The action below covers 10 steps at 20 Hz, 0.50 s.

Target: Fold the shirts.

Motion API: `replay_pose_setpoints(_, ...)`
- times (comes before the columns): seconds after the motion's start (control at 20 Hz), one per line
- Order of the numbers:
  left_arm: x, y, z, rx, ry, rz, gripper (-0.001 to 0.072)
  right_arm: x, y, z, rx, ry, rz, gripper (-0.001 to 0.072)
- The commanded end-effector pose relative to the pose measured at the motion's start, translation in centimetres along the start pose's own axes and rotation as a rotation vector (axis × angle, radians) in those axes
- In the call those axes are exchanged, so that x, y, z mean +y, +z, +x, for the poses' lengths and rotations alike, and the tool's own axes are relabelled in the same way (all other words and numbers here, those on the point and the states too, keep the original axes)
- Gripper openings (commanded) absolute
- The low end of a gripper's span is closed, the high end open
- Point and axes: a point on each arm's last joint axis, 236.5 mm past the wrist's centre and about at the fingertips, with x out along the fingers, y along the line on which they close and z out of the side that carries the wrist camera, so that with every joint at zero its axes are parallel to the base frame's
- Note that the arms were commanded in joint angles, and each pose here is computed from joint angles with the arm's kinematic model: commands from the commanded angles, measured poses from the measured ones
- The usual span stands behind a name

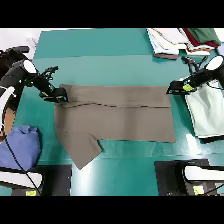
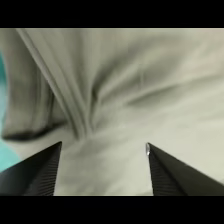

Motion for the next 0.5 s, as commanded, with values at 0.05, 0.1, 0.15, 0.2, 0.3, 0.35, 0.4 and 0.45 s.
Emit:
replay_pose_setpoints(0.05,-0.4,-3.4,-3.3,-0.044,0.036,-0.006,0.0616,2.5,-1.4,-2.1,0.029,0.065,-0.014,0.0474)
replay_pose_setpoints(0.1,0.0,-5.8,-3.6,-0.039,0.061,-0.026,0.0616,3.1,-2.0,-2.5,0.015,0.064,-0.031,0.0469)
replay_pose_setpoints(0.15,0.4,-8.3,-3.5,-0.024,0.085,-0.049,0.0616,3.6,-2.3,-2.9,-0.009,0.062,-0.042,0.0469)
replay_pose_setpoints(0.2,0.7,-11.3,-2.8,-0.002,0.098,-0.073,0.0616,4.0,-2.5,-3.3,-0.04,0.059,-0.054,0.0468)
replay_pose_setpoints(0.3,0.8,-16.4,-1.3,0.038,0.098,-0.13,0.0616,4.9,-2.8,-4.0,-0.103,0.053,-0.077,0.0447)
replay_pose_setpoints(0.35,0.5,-18.6,-0.3,0.054,0.085,-0.164,0.0616,5.4,-2.9,-4.4,-0.128,0.053,-0.09,0.0447)
replay_pose_setpoints(0.4,0.2,-20.2,0.7,0.058,0.065,-0.191,0.0616,5.8,-2.9,-4.8,-0.151,0.052,-0.102,0.0448)
replay_pose_setpoints(0.45,-0.4,-21.1,1.6,0.059,0.034,-0.211,0.0616,6.1,-2.7,-5.3,-0.169,0.053,-0.106,0.0447)
